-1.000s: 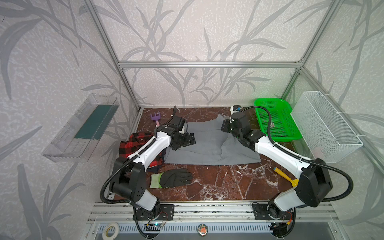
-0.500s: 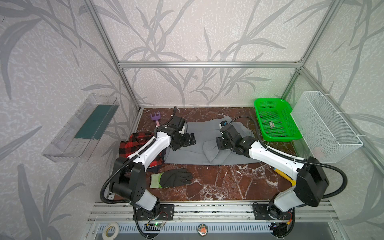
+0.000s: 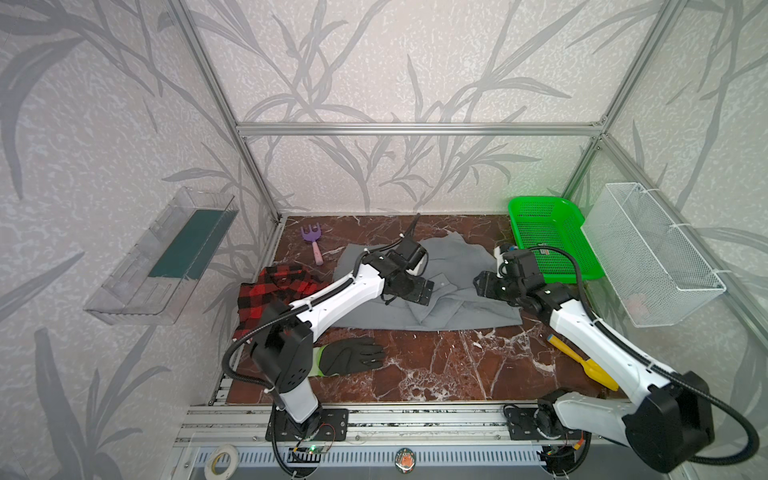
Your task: Fold and stack the long sleeve shirts
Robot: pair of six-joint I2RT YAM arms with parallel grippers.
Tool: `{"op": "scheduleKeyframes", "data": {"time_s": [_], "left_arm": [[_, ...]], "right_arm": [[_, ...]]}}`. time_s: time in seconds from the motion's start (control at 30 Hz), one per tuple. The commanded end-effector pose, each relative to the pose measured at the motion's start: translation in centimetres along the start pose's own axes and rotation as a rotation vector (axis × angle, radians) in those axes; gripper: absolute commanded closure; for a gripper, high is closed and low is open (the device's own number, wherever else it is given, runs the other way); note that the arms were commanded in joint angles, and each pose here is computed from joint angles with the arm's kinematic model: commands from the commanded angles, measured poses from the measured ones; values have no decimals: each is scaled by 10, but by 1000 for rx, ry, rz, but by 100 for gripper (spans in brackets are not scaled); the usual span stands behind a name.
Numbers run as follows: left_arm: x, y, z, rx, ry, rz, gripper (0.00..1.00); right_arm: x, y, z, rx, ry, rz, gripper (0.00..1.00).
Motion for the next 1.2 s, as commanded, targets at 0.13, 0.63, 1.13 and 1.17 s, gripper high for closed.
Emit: {"op": "scheduleKeyframes", "data": {"time_s": [0.13,0.63,1.13,1.17], "left_arm": [[-23,-36,50,-228,107,132,1],[-35,-48,94,-349,113,130,17],[-47,-63,77,-231,-6,66,16],[-50,-65,71,-204,-39,60,15]], "right_arm": [[-7,-8,-55,-57,-75,20,38],[0,-11,-96,-104,-171,-4,37],[3,-12,-93,-117,-171,3,37],[4,-12,-93,-117,-171,5,37]]}}
Point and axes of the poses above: each gripper's point midway between its finger pads, its own z axis out along the fingers, its own y axis along the line the jaws close on, x = y × z, the point moved 7 cm from there along -z, back along the fingers, and after that the axes turned 2 degrees about -z, right-handed, at the moved point
